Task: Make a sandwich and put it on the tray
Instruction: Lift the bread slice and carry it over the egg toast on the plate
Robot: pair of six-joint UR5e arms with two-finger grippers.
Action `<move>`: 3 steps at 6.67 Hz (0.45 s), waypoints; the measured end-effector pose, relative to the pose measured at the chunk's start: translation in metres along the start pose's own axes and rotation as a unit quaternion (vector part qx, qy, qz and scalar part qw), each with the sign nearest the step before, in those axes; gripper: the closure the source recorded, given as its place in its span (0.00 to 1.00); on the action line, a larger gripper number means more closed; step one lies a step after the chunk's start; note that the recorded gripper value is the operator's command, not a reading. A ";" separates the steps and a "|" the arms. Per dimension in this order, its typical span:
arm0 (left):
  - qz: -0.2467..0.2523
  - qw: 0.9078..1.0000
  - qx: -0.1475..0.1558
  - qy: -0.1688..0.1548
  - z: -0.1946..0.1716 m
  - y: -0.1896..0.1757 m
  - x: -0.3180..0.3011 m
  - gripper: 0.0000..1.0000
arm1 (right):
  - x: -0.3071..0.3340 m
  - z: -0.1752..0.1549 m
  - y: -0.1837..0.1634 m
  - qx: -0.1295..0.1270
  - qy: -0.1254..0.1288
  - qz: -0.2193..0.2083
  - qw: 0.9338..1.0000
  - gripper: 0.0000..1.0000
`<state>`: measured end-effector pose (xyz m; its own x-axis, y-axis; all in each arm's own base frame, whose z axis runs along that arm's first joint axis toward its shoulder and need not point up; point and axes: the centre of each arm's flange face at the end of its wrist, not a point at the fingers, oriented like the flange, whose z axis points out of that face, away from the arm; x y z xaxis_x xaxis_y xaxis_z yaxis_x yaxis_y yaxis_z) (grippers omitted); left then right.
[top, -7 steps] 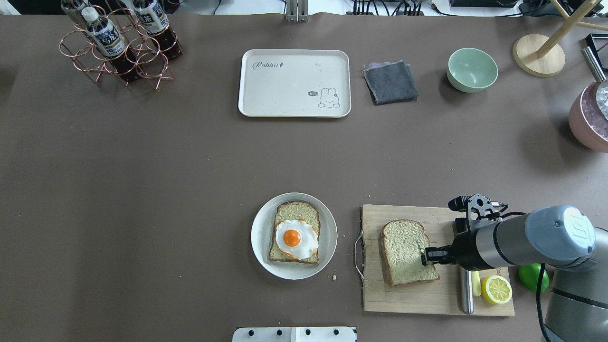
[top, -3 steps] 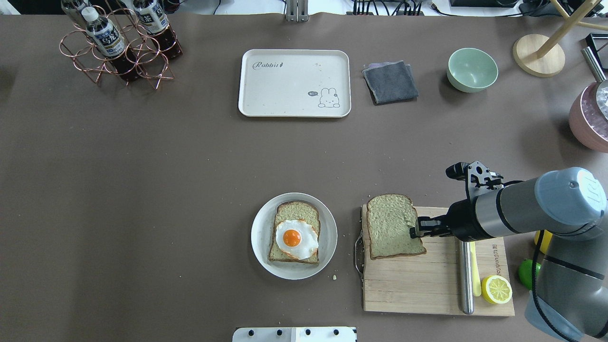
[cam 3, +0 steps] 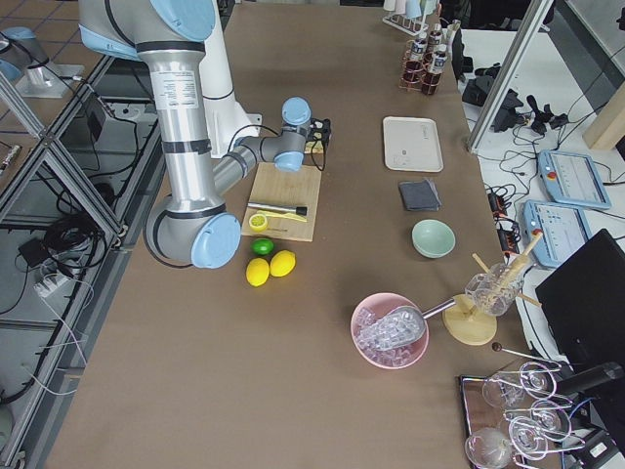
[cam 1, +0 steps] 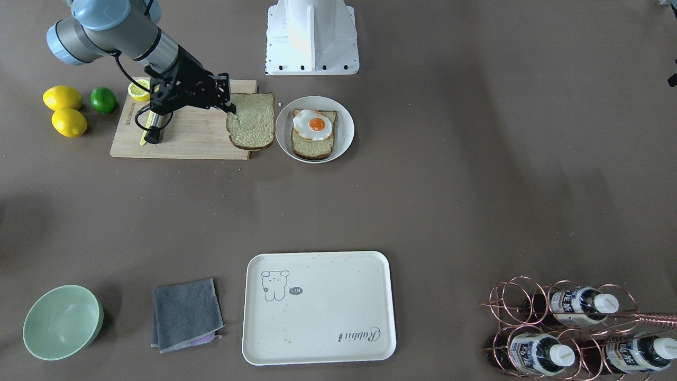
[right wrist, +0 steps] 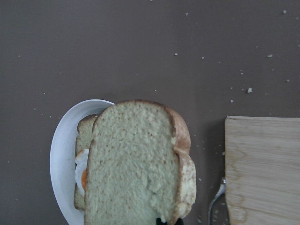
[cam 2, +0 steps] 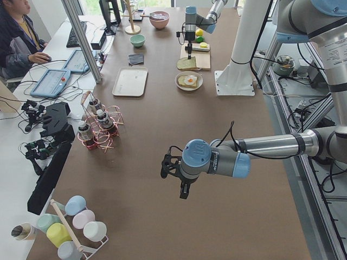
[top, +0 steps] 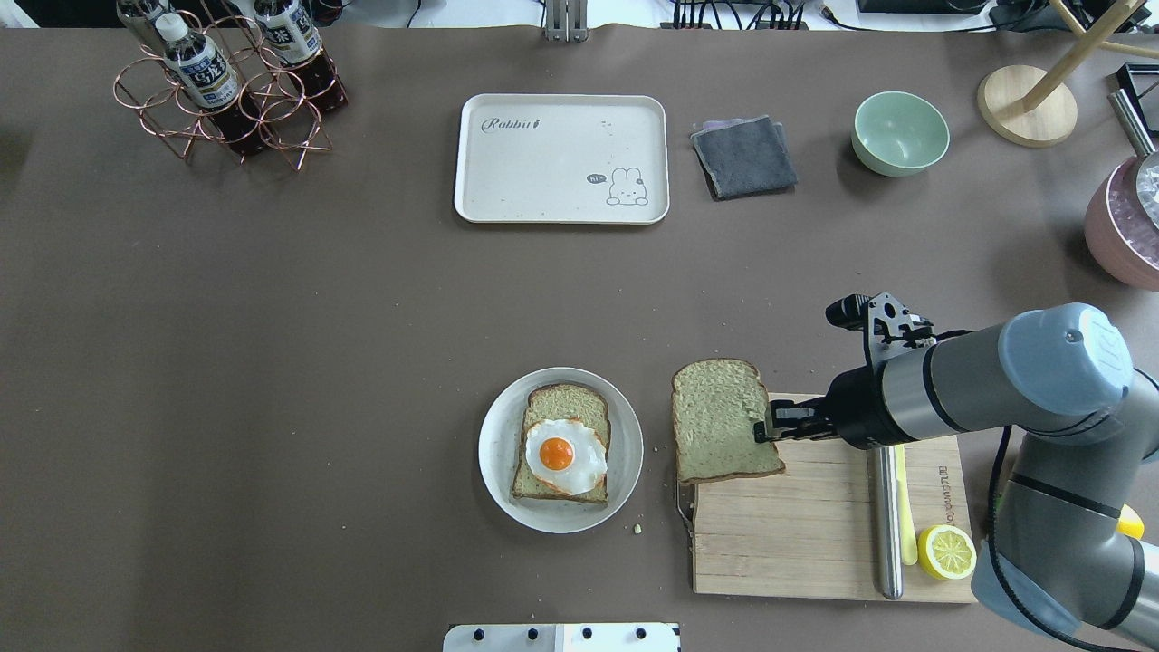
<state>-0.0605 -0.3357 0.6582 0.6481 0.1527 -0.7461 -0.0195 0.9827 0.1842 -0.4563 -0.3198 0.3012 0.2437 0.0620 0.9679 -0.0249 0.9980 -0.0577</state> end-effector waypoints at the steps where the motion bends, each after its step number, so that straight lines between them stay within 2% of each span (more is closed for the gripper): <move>1: 0.000 1.000 0.000 0.000 0.000 0.000 0.000 0.02 | -0.023 0.022 0.017 0.002 -0.011 0.019 1.000 1.00; 3: 0.000 1.000 -0.001 0.000 0.000 0.001 0.000 0.02 | -0.042 0.047 0.049 0.013 -0.020 0.036 0.999 1.00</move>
<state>-0.0605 -0.3351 0.6588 0.6481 0.1519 -0.7463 -0.0199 0.9830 0.1828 -0.5136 -0.2736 0.2694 0.2019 0.1321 0.9705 -0.0669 0.9904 -0.1209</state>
